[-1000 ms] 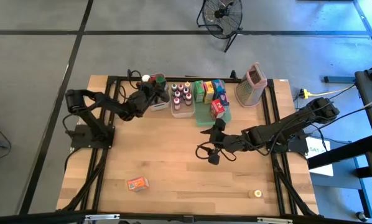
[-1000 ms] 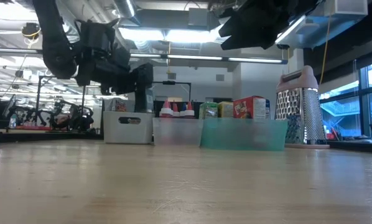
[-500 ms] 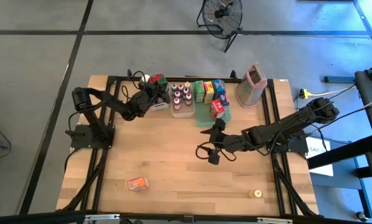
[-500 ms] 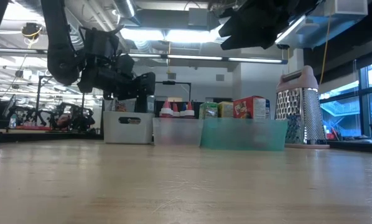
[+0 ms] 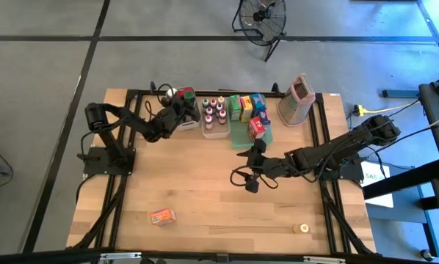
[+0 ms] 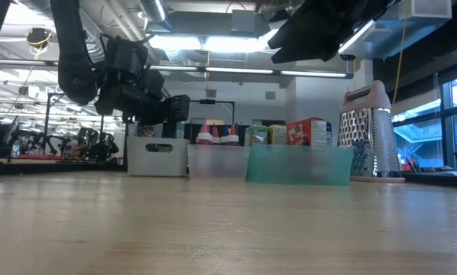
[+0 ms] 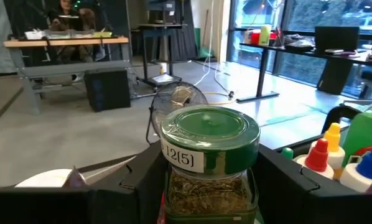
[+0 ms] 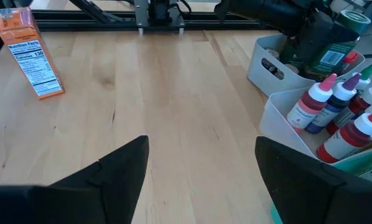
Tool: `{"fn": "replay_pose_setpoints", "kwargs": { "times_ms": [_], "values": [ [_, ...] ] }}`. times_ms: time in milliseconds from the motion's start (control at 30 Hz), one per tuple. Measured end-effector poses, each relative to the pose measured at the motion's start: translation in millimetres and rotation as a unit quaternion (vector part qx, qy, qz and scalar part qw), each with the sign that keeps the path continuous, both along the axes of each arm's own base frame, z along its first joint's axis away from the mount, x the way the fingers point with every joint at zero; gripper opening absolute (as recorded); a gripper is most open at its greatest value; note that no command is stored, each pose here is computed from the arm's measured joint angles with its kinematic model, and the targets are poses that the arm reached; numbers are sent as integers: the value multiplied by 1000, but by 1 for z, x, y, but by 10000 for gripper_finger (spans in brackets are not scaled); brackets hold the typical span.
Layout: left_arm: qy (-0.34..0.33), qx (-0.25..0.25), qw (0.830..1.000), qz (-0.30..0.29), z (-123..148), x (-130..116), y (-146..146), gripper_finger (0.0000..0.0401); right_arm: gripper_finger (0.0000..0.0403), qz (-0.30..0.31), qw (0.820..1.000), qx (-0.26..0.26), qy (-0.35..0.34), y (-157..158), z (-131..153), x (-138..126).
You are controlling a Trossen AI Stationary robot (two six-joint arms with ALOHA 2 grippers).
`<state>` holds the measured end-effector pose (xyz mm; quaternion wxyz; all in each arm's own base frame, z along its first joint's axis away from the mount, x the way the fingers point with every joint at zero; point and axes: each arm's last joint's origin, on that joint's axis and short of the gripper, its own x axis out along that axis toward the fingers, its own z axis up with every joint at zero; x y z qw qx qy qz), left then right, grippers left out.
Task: Pick & Place Kitchen Items
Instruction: Put the green seasoning bottle into the gray bin, then put the orange cereal box into the green bin
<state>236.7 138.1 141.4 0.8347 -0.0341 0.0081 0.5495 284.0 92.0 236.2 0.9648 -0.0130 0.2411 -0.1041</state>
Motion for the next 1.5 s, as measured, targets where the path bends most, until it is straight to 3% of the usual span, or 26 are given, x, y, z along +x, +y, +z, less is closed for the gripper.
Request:
{"fn": "replay_pose_setpoints", "kwargs": {
  "times_ms": [133, 1100, 1500],
  "values": [
    [-3, -6, 1000, -25, -1, 1, -1, 195, 298, -1, 1000, -1, 2, 0, 0, 0],
    [-23, -30, 998, -49, -3, 2, -1, 233, 298, -1, 1000, 3, 2, 0, -1, 0],
    [-16, -23, 998, -60, -2, 3, -2, 276, 298, -1, 1000, 3, 3, 0, -1, 0]
  ]
}}
